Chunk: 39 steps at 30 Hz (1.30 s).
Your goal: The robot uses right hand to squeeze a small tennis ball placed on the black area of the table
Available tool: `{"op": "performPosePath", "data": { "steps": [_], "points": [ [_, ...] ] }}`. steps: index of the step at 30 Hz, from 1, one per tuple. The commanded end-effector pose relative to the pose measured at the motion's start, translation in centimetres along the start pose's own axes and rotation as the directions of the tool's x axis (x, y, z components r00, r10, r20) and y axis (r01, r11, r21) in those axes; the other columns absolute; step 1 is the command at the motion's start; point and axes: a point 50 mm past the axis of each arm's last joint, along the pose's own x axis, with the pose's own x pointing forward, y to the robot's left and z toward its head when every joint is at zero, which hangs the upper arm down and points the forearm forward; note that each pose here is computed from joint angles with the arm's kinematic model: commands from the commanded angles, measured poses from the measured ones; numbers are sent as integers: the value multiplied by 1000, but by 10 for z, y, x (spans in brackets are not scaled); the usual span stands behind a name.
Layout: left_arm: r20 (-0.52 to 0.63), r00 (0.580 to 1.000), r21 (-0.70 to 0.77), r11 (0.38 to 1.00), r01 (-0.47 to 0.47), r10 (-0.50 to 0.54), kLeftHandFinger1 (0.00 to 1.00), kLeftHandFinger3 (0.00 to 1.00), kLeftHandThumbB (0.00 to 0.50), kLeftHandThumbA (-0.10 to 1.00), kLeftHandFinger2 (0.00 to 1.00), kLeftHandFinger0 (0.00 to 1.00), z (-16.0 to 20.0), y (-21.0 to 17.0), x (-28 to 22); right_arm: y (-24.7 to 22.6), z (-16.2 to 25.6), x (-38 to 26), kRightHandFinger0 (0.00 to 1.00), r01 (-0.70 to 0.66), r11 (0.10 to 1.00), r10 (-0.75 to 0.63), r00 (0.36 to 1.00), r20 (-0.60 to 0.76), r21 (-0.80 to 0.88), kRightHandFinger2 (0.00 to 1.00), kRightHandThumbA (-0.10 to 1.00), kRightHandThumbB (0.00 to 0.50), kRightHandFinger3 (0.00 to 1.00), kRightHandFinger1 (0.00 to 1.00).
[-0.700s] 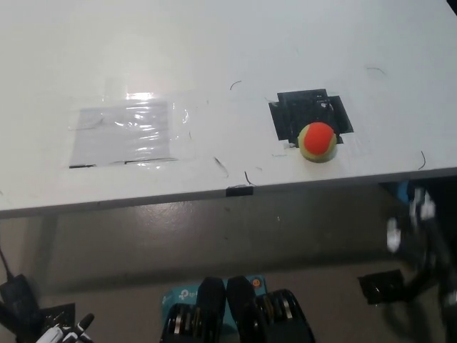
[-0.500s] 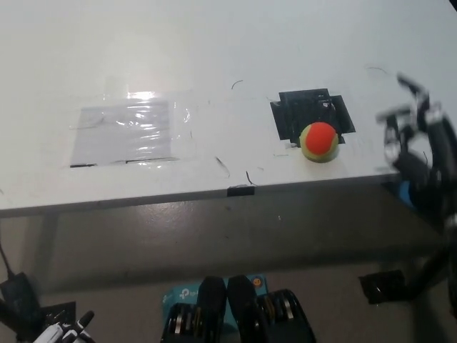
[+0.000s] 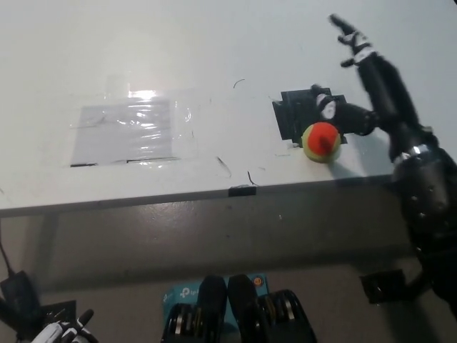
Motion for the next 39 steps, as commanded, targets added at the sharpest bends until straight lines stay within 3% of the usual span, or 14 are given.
{"op": "performPosePath", "data": {
  "steps": [1,5,11,21,26,29,30,31,32,34,35,36,38,39],
  "points": [
    [2,1000,24,1000,-2,2,195,462,500,1000,376,209,3,13,0,3,1,24,1000,-56,988,42,995,-95,-141,1000,753,500,1000,1000],
    [12,1000,31,1000,3,-3,204,482,500,1000,395,204,5,14,2,18,-5,30,1000,-69,981,47,992,-121,-183,1000,883,500,1000,1000],
    [28,1000,57,998,-9,8,157,418,500,1000,329,166,9,15,1,52,-30,28,1000,-130,974,100,982,-160,-187,1000,778,495,1000,1000],
    [28,999,52,998,-17,16,160,401,500,1000,320,160,15,20,5,78,-65,28,1000,-187,963,142,965,-222,-196,1000,779,476,1000,1000],
    [48,999,54,999,-1,-2,181,407,500,1000,356,186,18,17,10,97,-72,28,1000,-240,966,215,952,-218,-95,1000,580,405,1000,1000],
    [52,999,80,997,-2,-2,179,453,500,1000,368,170,19,17,10,102,-79,29,1000,-266,964,257,946,-199,-22,1000,456,257,1000,1000],
    [52,999,80,997,0,-4,189,488,500,1000,385,183,20,17,10,105,-80,31,624,-271,962,264,947,-182,-17,1000,335,148,1000,782],
    [52,999,80,997,1,-5,189,492,500,1000,386,185,20,18,10,107,-80,32,524,-273,962,266,948,-173,-14,995,318,129,1000,665],
    [50,999,84,996,-1,-4,196,497,500,1000,388,191,20,18,9,110,-79,32,379,-272,962,266,953,-143,-27,666,310,73,1000,425],
    [52,999,81,997,0,-4,195,480,500,1000,383,198,20,18,9,114,-77,32,121,-262,964,255,960,-113,-47,393,315,43,1000,147],
    [52,999,81,997,0,-4,195,478,500,1000,382,199,20,18,9,115,-78,33,62,-261,964,255,961,-111,-47,333,315,39,1000,80],
    [60,998,90,996,-2,-4,184,507,500,1000,381,191,22,18,9,117,-67,36,0,-243,968,238,968,-84,-55,102,210,0,1000,1],
    [58,998,90,996,-1,-4,182,542,500,1000,392,190,22,18,9,116,-57,41,0,-225,972,222,973,-55,-67,137,90,0,1000,86],
    [65,998,87,996,-1,-5,188,571,500,1000,401,198,22,17,8,116,-55,43,0,-199,976,197,980,-29,-89,286,-43,0,1000,198]
  ]
}}
